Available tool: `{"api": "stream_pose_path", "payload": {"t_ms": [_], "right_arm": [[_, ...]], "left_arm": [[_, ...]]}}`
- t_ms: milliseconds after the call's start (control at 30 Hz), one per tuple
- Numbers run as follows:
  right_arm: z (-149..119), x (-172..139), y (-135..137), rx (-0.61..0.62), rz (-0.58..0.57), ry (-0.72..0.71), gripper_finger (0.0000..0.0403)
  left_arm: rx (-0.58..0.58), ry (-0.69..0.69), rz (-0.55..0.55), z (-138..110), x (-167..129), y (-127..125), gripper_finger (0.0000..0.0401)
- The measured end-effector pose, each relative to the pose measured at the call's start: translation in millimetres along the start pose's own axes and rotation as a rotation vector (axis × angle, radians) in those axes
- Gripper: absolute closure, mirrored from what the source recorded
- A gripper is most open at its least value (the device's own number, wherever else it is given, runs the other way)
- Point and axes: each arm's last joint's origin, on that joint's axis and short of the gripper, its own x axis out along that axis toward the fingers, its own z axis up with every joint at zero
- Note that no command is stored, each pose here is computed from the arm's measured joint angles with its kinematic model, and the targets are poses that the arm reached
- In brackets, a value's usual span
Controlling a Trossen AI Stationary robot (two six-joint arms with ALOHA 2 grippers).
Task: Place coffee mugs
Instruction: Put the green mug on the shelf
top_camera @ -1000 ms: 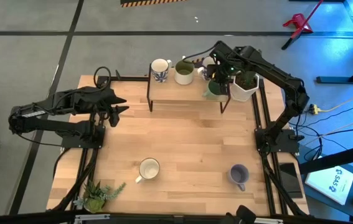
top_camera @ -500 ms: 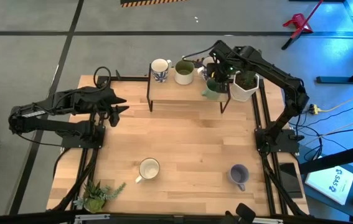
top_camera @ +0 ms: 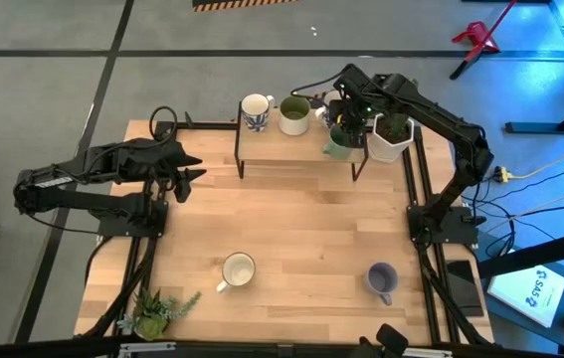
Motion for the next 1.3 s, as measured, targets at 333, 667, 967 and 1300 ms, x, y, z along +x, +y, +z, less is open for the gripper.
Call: {"api": "stream_pose_path", "payload": {"t_ms": [333,667,967,1300], "right_arm": [[2.8,-11.2,-3.6,-0.011,-0.025,-0.026,0.0271],[10.9,-63.3,-13.1,-0.002,-0.120,-0.142,0.0271],[14.4,-84.5,20.6,-0.066,0.078,-0.134,0.0271],[35.2,-50.0,83.5,-0.274,0.078,0.054,0.0271]], "left_arm": [[-0.001,0.000,-0.001,0.0,0.0,0.0,0.0248],[0.000,0.000,-0.001,0.0,0.0,0.0,0.0248],[0.000,0.000,-0.001,0.0,-0.1,0.0,0.0248],[0.000,0.000,-0.001,0.0,-0.1,0.0,0.0248]]}}
